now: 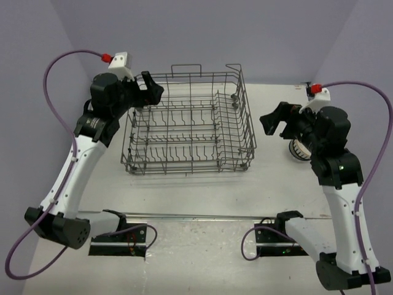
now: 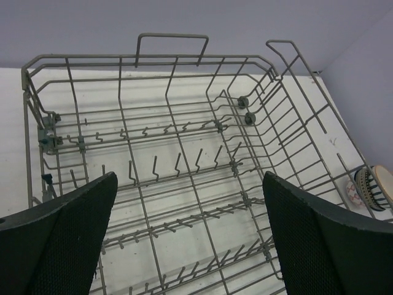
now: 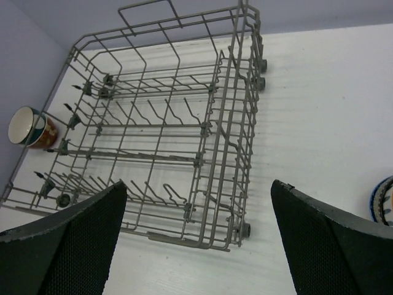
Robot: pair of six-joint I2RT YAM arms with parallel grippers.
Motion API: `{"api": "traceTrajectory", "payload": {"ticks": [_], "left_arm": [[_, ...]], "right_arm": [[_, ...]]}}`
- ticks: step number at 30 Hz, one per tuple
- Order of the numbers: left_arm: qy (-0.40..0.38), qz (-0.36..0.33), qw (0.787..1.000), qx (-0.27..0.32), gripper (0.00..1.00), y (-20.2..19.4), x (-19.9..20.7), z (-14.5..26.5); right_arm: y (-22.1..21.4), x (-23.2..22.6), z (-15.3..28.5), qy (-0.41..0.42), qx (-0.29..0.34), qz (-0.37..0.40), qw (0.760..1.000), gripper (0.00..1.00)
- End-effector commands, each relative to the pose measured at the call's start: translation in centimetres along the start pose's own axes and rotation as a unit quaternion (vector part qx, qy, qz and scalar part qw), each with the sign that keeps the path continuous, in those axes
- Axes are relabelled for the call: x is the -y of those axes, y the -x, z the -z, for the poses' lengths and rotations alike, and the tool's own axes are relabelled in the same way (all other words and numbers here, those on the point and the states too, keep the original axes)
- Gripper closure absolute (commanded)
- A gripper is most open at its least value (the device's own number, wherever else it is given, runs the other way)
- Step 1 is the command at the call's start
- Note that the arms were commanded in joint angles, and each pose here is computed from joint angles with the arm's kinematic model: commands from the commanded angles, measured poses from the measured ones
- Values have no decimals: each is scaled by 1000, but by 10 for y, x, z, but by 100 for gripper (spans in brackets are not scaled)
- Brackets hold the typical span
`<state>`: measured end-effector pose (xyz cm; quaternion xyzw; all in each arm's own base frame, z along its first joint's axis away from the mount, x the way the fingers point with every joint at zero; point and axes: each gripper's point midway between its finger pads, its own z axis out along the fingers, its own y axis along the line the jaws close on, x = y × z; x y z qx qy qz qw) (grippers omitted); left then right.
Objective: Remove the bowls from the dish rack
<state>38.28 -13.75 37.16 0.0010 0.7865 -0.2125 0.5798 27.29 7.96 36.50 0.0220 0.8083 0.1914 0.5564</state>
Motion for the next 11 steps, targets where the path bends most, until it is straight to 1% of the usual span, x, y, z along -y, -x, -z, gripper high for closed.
{"api": "traceTrajectory", "payload": {"ticks": [1,2,3,4,5,6,7,8,10,11], "left_arm": [[-14,-15,999,43,0,-2,0,27],[-7,-18,998,60,0,-2,-4,32],[-1,-21,998,65,0,-7,-8,37],[9,-21,998,64,0,-22,-16,46],[32,-20,997,69,0,-26,-26,48],[40,-19,997,70,0,-31,-31,52],[47,-18,997,63,0,-45,-37,55],[52,-18,996,63,0,-50,-40,56],[58,-15,995,74,0,-57,-45,63],[62,-17,996,69,0,-70,-51,62]], "right_arm": [[1,-12,-8,55,48,22,997,1],[-18,-6,-8,52,45,18,997,1],[-17,-3,-10,51,68,16,996,1],[-22,0,-12,48,76,8,996,1],[-43,8,-17,41,64,4,997,1],[-49,11,-18,38,63,2,997,1],[-56,13,-19,37,59,-1,998,1],[-71,19,-23,32,47,-5,998,1],[-73,22,-17,27,64,-5,998,1],[-79,27,-17,18,65,-9,998,1]]}}
